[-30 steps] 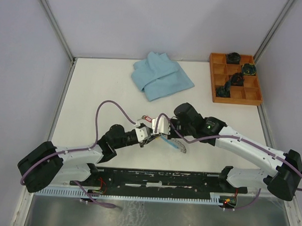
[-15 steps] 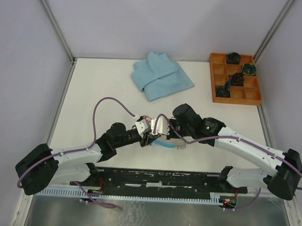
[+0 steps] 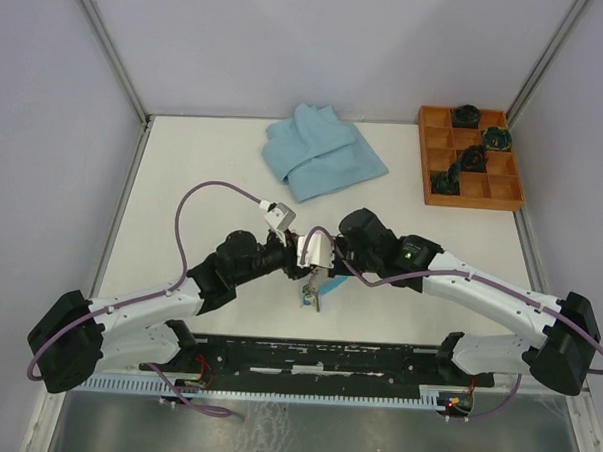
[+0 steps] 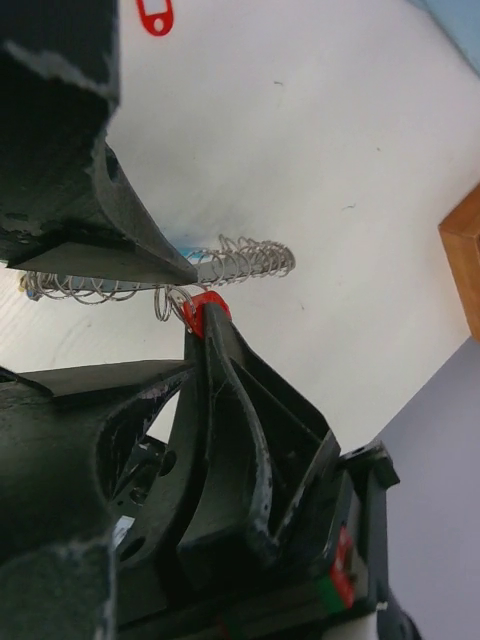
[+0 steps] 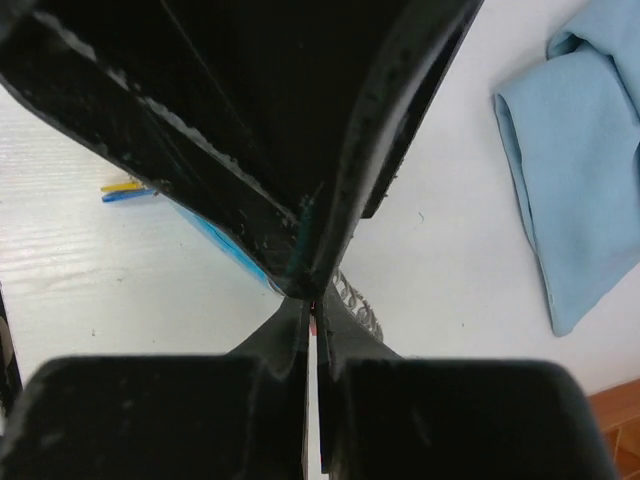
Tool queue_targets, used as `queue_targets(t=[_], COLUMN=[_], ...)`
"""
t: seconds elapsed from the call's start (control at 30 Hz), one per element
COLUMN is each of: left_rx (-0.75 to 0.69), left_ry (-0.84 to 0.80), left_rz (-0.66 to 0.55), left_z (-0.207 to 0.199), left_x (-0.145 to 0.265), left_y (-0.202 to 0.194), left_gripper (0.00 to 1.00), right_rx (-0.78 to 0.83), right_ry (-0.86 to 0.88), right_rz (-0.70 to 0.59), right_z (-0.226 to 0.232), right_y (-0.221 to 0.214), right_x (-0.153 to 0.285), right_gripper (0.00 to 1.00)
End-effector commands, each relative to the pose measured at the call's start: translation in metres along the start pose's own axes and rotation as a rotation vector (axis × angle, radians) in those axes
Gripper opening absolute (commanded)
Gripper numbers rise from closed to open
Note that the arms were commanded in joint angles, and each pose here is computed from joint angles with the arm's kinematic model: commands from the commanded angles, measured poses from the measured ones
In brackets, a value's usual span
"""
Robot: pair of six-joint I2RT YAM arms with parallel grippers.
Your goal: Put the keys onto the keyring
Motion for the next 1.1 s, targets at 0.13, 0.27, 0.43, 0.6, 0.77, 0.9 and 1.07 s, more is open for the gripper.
queue_targets(t=[0.13,0.27,0.43,0.6,0.77,0.9,1.07], left_rx=[0.168,0.137,0.12,0.103,0.095,0.087,0.073], left_ry=[0.058,0.112,0.113,0.087,0.09,0.104,0.126], left_rz=[0.027,0.033,0.053,0.061,0.051,0.042,0.041], left_z=[0.0,0.007,0.009,0.006,0.008,0.011,0.016], left_x=[-0.008,-0.004,-0.005,-0.008,-0.013,-0.018,-0.026], left_y=[0.009,0.007,0.004,0.004,0.005,0.006,0.005], left_gripper=[0.43,0.45,0.45,0.47,0.48,0.48,0.45], right_rx=[-0.069,-0.109,-0.165,-0.219,-0.254,-0.271,-0.296], right_ry=[-0.106,-0.16,-0.209,-0.238,-0.238,-0.241,-0.231], right_rz=[-0.023,0.012,0.055,0.1,0.108,0.118,0.109], right_z=[-0.016,-0.024,-0.031,-0.035,-0.035,-0.036,-0.035], right_y=[0.018,0.017,0.017,0.017,0.02,0.022,0.025], right_x=[0.004,0.006,0.007,0.007,0.005,0.003,0.001], right_gripper=[0.01,0.0,0.01,0.01,0.01,0.01,0.01])
Point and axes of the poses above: each gripper's point midway between its finger pads, its own x axis back along the fingers, its own z axis along the line the jaws close on, y = z × x, the point moved 4 cm from there along x, back along the fingers, and after that the axes turned 13 degrees about -x, right-handed, at the moved point
